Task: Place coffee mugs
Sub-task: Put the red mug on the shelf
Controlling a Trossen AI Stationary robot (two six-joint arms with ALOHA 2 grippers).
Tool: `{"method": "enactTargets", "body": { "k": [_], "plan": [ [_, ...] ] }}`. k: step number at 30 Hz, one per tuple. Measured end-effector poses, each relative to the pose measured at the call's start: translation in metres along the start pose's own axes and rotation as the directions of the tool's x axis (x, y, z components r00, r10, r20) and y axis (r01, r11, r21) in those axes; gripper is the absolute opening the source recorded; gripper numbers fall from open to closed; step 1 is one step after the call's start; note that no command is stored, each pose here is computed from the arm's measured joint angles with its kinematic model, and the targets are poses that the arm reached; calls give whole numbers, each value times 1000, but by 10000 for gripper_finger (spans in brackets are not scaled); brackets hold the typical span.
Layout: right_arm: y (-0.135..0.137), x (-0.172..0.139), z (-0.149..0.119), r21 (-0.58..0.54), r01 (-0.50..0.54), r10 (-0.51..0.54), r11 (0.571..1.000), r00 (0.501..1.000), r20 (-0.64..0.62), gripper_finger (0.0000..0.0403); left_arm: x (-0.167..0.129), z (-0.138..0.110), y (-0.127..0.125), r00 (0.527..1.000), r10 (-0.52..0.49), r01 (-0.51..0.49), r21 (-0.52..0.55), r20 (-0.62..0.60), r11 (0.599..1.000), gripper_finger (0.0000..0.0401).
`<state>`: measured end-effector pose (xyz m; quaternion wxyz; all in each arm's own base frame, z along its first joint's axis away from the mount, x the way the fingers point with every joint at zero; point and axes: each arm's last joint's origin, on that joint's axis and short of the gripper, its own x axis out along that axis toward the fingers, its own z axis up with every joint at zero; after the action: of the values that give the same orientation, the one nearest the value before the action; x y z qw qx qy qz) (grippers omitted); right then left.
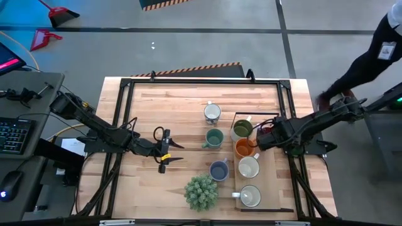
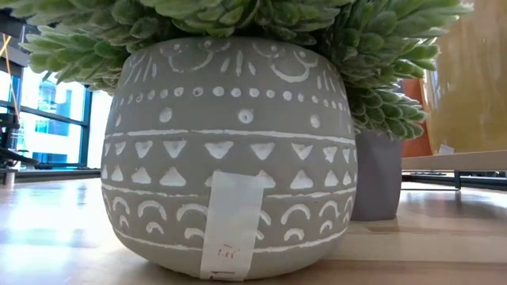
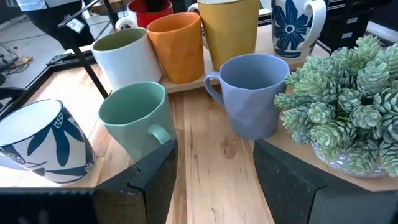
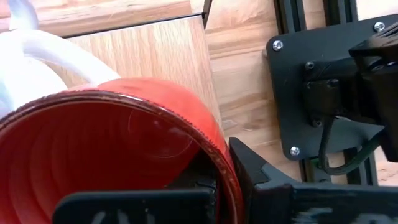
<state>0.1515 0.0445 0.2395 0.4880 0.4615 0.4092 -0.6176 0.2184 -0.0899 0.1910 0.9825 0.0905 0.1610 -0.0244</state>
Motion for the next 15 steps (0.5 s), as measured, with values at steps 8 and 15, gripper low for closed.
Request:
{"method": "enactTargets", "body": {
  "k": [8, 15],
  "plan": [
    [4, 0, 4, 18, -49, 48, 999, 997, 55, 13, 0, 0, 0, 1000, 0, 0, 18, 0, 1000, 197],
    [4, 0, 4, 21, -55, 53, 998, 996, 71, 55, 0, 0, 0, 1000, 0, 0, 19, -1, 1000, 197]
  ]
}}
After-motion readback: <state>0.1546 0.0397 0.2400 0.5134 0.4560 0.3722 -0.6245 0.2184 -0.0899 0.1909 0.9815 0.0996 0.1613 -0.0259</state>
